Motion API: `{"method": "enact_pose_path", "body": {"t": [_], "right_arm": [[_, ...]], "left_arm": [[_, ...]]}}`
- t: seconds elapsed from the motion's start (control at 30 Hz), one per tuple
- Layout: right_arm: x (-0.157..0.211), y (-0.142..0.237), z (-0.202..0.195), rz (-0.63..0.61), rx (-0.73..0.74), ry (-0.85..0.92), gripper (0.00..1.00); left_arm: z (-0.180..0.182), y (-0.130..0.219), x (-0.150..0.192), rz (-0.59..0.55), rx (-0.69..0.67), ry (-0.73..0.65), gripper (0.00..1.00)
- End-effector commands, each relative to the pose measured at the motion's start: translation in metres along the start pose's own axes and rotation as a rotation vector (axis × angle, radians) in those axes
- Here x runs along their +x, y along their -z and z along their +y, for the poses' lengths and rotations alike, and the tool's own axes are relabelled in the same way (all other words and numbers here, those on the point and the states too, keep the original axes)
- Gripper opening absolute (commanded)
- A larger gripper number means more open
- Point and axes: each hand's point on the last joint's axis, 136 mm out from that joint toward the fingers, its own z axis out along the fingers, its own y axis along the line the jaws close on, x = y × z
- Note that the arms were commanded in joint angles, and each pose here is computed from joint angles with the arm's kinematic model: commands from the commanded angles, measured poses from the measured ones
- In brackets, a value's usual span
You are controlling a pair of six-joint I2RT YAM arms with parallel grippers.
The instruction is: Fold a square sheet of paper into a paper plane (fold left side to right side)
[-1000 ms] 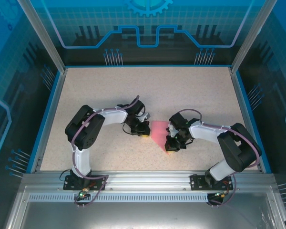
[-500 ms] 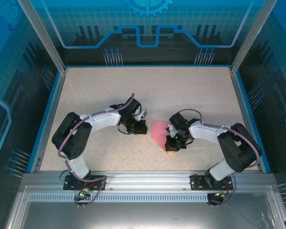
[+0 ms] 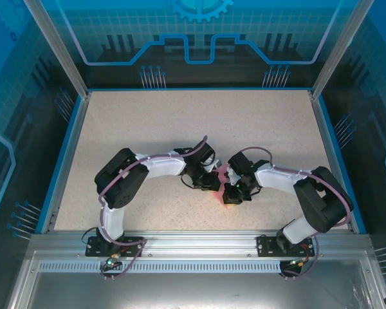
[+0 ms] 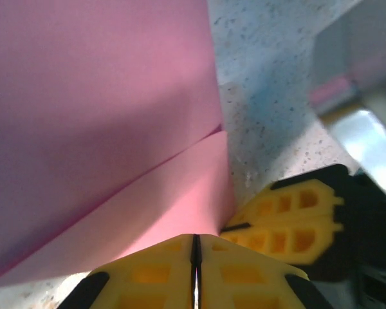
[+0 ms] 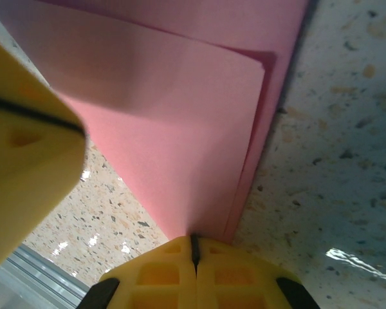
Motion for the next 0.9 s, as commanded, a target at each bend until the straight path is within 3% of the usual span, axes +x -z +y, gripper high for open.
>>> {"method": "enact_pose_path", "body": {"t": [0.0,0.43,0.67,0.87], "right_arm": [[0.016,0.001,-0.021,0.027,0.107,-0.027,0.0],[-0.011,0.017,0.029,-0.083,-0.057,0.016,0.0],[-0.023,-0.001,0.031,-0.057,-0.046,0.017,0.0],[-0.008,-0.01,0.012,0.0,0.025,-0.01,0.0]], "left_arm": [[0.01,-0.009,0.004,0.036,-0.039,0.026,0.1],[0.037,-0.02,0.019,0.072,-0.107,0.066,0.1],[0.039,-0.021,0.019,0.068,-0.108,0.068,0.1],[0.041,-0.021,0.02,0.07,-0.115,0.07,0.1]]}}
